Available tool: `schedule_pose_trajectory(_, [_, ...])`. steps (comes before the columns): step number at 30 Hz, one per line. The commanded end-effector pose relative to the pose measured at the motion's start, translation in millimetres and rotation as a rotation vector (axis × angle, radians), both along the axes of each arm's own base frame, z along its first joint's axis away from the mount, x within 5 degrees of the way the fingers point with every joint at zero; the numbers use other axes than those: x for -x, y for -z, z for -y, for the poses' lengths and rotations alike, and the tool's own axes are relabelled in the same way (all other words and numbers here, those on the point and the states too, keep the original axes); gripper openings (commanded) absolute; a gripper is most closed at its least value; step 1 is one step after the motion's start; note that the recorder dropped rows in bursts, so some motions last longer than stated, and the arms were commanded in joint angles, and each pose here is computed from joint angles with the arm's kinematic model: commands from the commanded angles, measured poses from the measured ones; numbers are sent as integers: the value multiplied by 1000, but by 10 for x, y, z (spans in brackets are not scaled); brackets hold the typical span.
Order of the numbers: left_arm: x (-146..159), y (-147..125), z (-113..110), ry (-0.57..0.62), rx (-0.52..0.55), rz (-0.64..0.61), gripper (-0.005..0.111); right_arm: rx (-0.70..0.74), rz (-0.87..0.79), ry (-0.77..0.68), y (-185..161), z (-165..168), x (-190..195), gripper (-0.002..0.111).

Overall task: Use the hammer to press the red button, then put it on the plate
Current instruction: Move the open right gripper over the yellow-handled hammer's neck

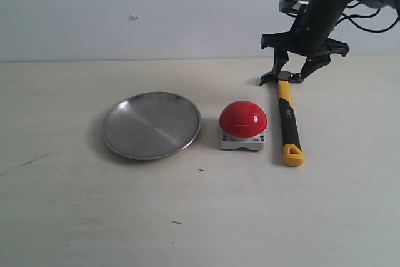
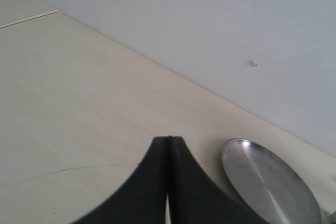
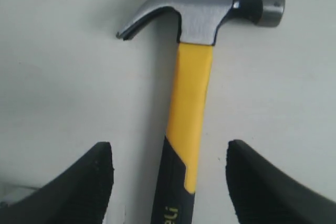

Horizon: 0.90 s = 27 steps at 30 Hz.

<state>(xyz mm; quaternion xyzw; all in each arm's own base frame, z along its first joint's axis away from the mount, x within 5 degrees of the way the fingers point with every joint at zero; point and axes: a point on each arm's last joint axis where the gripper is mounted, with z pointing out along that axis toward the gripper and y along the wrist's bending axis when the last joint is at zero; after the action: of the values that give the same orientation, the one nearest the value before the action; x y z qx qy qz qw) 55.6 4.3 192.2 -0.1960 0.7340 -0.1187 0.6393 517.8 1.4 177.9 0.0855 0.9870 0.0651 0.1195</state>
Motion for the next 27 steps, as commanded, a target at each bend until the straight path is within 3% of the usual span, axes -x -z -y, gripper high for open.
schedule_pose_trajectory(1, [3, 7, 1, -1, 5, 4, 0, -8, 28, 17, 103, 27, -135, 61])
schedule_pose_trajectory(13, [3, 7, 1, -1, 5, 4, 0, 42, -13, 31, 450, 76, -205, 61])
schedule_pose_trajectory(27, [3, 7, 1, -1, 5, 4, 0, 41, -15, 53, 456, 80, -206, 61])
